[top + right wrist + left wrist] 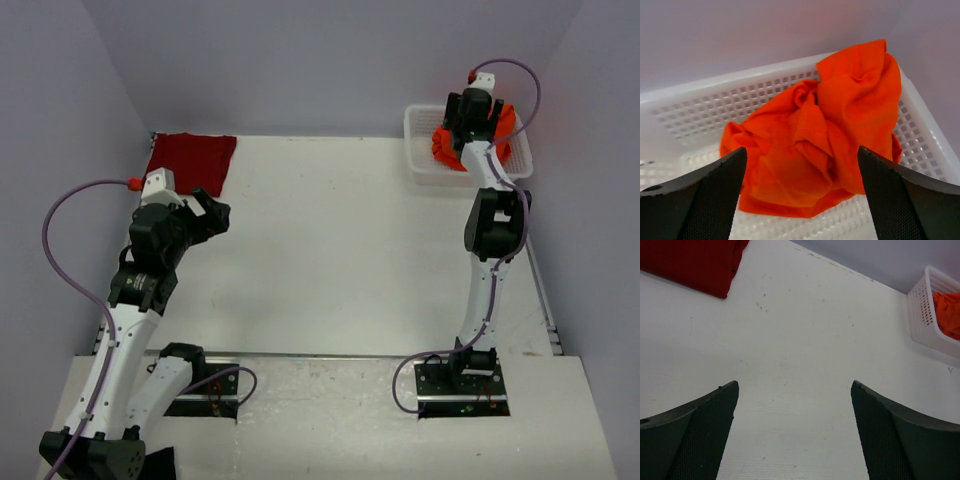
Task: Fold and stack the t-shirts
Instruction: Grab crumpled tshirt from bin with the right arm
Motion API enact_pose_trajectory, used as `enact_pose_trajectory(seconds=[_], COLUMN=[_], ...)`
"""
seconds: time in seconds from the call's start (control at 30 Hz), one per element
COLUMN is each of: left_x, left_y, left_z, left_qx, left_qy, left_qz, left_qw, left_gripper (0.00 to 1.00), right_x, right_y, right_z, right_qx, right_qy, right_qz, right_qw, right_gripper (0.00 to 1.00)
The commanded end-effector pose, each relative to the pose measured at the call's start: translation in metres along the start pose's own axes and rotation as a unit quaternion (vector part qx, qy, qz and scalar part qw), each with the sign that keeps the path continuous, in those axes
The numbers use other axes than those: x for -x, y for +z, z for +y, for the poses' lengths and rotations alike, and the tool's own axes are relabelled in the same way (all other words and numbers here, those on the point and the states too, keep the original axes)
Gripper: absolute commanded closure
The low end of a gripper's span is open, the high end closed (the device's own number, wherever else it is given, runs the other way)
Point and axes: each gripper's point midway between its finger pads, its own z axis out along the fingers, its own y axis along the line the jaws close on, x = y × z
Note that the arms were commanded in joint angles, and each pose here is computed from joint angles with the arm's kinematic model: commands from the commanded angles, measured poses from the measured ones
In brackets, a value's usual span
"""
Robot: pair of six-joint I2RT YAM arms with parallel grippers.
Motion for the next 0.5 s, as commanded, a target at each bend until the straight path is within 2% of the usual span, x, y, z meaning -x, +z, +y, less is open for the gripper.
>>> enact_pose_trajectory(seconds=[0.0, 0.2, 0.33, 0.37, 0.43, 0.47], left_x=[0.007, 0.017, 0.023, 0.024, 0.026, 0.025], left_y=[-0.003, -0.010, -0.016, -0.016, -0.017, -0.017], left_z=[-0.009, -0.012, -0.011, -0.011, -0.012, -0.011], left_qx=[-0.017, -0.012, -0.005, -0.004, -0.005, -0.003], left_qy=[0.008, 0.009, 0.011, 0.011, 0.013, 0.014], left_qz=[-0.006, -0.007, -0.014, -0.014, -0.016, -0.015], left_qw=[1.000, 1.000, 1.000, 1.000, 1.000, 1.000], left_gripper=[0.07, 0.07, 0.07, 0.07, 0.07, 0.07], right_x=[-0.003, -0.014, -0.014, -0.015, -0.015, -0.014], right_y=[0.021, 0.029, 0.037, 0.038, 0.041, 0.042], right_z=[-0.018, -0.025, -0.027, -0.025, -0.025, -0.023], right_qx=[-0.006, -0.009, -0.006, -0.003, -0.002, 0.000], right_qy=[-0.028, -0.068, -0.064, -0.064, -0.064, -0.063], right_qz=[-0.002, 0.004, 0.008, 0.007, 0.007, 0.007], right_qw=[1.000, 0.998, 0.998, 0.998, 0.998, 0.998], right_gripper=[0.09, 0.09, 0.18, 0.27, 0.35, 0.45])
